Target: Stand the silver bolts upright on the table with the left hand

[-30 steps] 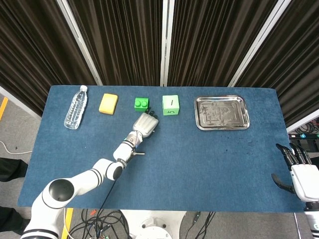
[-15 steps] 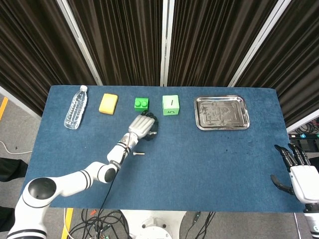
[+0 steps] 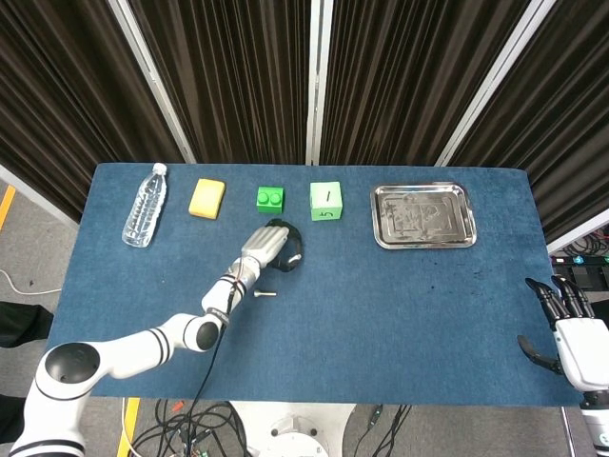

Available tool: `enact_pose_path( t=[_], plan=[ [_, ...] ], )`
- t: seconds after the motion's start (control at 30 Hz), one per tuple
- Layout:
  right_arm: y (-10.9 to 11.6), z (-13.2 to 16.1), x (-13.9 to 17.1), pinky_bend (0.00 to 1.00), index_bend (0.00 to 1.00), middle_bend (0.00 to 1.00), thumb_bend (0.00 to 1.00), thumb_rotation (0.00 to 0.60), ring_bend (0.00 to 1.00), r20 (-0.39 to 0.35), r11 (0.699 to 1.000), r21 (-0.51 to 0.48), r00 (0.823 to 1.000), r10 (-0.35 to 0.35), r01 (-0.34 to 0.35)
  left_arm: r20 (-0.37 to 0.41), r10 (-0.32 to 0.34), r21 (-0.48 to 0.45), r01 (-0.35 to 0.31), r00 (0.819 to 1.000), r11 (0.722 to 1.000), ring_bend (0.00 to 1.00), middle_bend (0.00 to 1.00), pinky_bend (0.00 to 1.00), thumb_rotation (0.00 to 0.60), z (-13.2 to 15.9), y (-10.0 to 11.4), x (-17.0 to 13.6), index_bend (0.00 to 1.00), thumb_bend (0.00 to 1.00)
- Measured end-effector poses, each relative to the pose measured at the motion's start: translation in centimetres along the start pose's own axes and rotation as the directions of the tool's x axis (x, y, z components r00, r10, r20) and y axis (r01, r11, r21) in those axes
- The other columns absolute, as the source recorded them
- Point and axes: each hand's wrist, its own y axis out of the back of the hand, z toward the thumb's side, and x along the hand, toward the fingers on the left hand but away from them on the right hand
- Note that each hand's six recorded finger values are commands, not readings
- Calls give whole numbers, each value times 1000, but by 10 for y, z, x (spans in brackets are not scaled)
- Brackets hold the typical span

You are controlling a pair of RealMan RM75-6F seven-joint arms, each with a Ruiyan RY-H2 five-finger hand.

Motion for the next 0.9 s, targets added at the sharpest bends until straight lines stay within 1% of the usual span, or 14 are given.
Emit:
enact_pose_path(
  t=[0.07,0.43,0.67,0.9],
  plan=[
    [0,0,-1,25,78,156,200,600,0,0,1000,2,1000,1,-1,-1,11,-26,-11,1000,1000,122,255,53,600,-2,0,0,533,380],
    [0,1,-2,25,78,156,200,600,0,-7,1000,2,1000,1,-1,18,101,-81,-99,995,992,122,255,51,600,-15,5,-2,504,382],
    [1,1,0,25,78,156,200,600,0,-7,1000,2,1000,-3,3,-8,116,-87,-117,993,989,122,255,51,600,-32,5,-3,499,378],
    [2,2,2,25,78,156,200,600,0,-8,1000,2,1000,-9,9,-29,126,-96,-128,992,987,122,254,51,600,-46,6,-5,467,378]
  ],
)
